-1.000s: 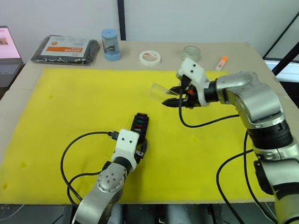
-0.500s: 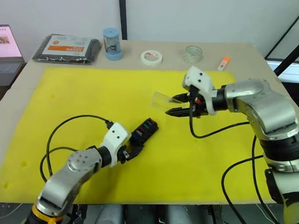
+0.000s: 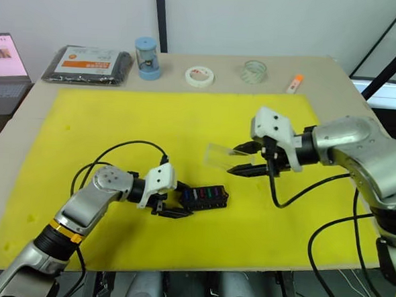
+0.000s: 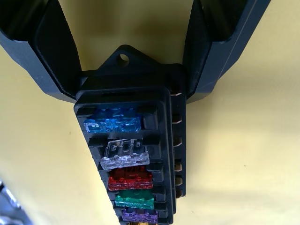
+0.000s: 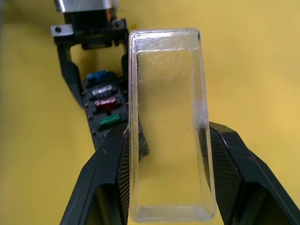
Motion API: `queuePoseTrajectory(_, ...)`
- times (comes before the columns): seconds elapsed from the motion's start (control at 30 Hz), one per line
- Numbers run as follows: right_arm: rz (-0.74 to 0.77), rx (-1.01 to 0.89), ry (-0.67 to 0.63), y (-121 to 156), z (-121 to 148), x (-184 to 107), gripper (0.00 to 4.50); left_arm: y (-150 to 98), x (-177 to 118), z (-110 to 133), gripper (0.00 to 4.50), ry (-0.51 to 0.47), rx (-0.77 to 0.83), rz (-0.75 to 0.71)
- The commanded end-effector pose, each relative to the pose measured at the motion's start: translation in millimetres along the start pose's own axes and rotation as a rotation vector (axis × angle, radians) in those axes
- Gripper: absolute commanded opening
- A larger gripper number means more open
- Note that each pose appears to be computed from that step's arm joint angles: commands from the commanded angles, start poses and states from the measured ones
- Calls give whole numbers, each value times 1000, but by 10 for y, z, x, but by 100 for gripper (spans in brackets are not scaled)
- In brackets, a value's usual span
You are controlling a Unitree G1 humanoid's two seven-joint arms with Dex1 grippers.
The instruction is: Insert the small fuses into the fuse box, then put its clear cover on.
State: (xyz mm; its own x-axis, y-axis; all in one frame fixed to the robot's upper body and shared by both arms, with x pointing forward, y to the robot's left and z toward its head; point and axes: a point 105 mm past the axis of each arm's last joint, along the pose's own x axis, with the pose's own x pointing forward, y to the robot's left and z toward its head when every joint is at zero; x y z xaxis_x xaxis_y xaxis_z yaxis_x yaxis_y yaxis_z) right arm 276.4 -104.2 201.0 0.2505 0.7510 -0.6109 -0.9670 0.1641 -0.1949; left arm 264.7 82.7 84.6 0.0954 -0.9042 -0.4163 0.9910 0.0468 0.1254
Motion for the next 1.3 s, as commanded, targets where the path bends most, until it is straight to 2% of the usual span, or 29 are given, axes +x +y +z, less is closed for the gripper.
queuePoseTrajectory(0.03,6,-63,10,106,52,70,187,77,-5,26,279,0,68,13)
queuePoseTrajectory(0.3,46,-66,47,248,-9,305,187,188,15,-10,279,-3,86,55)
queuePoseTrajectory(0.47,48,-64,51,242,-15,368,187,177,11,-27,446,-6,82,59)
queuePoseTrajectory(0.7,45,-56,51,226,-19,392,187,189,41,-37,446,-24,82,115)
queuePoseTrajectory(0.87,50,-50,54,242,-29,410,187,58,99,-36,446,-58,46,96)
queuePoseTrajectory(0.97,60,-51,60,267,-39,438,187,-18,131,-8,388,-80,40,65)
queuePoseTrajectory(1.07,58,-54,69,258,-47,458,187,-40,132,8,286,-85,46,47)
queuePoseTrajectory(1.1,58,-56,71,253,-46,461,187,-43,131,10,275,-84,48,43)
queuePoseTrajectory(1.3,70,-87,90,254,-41,508,187,2,101,2,275,-70,61,44)
